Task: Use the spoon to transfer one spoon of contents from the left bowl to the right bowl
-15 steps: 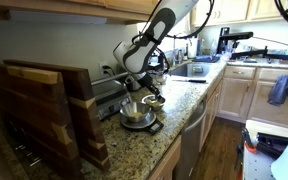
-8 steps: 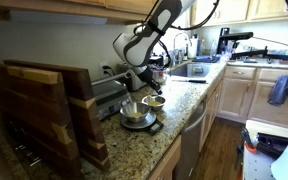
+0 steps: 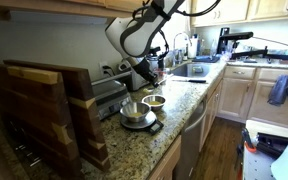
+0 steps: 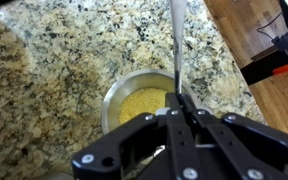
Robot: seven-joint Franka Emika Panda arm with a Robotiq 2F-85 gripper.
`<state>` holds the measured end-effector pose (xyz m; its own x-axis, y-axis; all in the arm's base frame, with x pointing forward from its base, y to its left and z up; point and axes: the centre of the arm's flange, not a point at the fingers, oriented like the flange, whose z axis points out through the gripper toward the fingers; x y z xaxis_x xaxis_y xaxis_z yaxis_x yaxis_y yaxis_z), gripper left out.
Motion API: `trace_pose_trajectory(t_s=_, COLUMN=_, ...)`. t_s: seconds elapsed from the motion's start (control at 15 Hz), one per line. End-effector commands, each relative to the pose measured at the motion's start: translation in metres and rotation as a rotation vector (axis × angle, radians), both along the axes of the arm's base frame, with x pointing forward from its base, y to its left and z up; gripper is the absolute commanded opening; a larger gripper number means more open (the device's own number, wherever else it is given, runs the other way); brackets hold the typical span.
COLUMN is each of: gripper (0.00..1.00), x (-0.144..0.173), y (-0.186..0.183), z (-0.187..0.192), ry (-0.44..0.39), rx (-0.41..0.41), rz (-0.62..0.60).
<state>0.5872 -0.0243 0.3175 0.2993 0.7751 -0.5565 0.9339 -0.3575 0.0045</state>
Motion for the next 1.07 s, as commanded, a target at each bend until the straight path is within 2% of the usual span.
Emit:
trace_pose_trajectory(t_s=0.0, gripper=0.03, x=-0.023, y=0.025, z=0.02, ry=-0.021, rx=-0.047, rz=0.107)
trace_pose_trajectory(t_s=0.6, gripper=0.03, x=-0.038, y=0.094, z=-0.002, ry=-0.058, rx=-0.101, rz=0.311)
trace_pose_trajectory(t_s=1.0, gripper=0.03, x=-0.059, y=0.116, z=-0.015, ry=-0.223, rx=-0.159, rz=0.359)
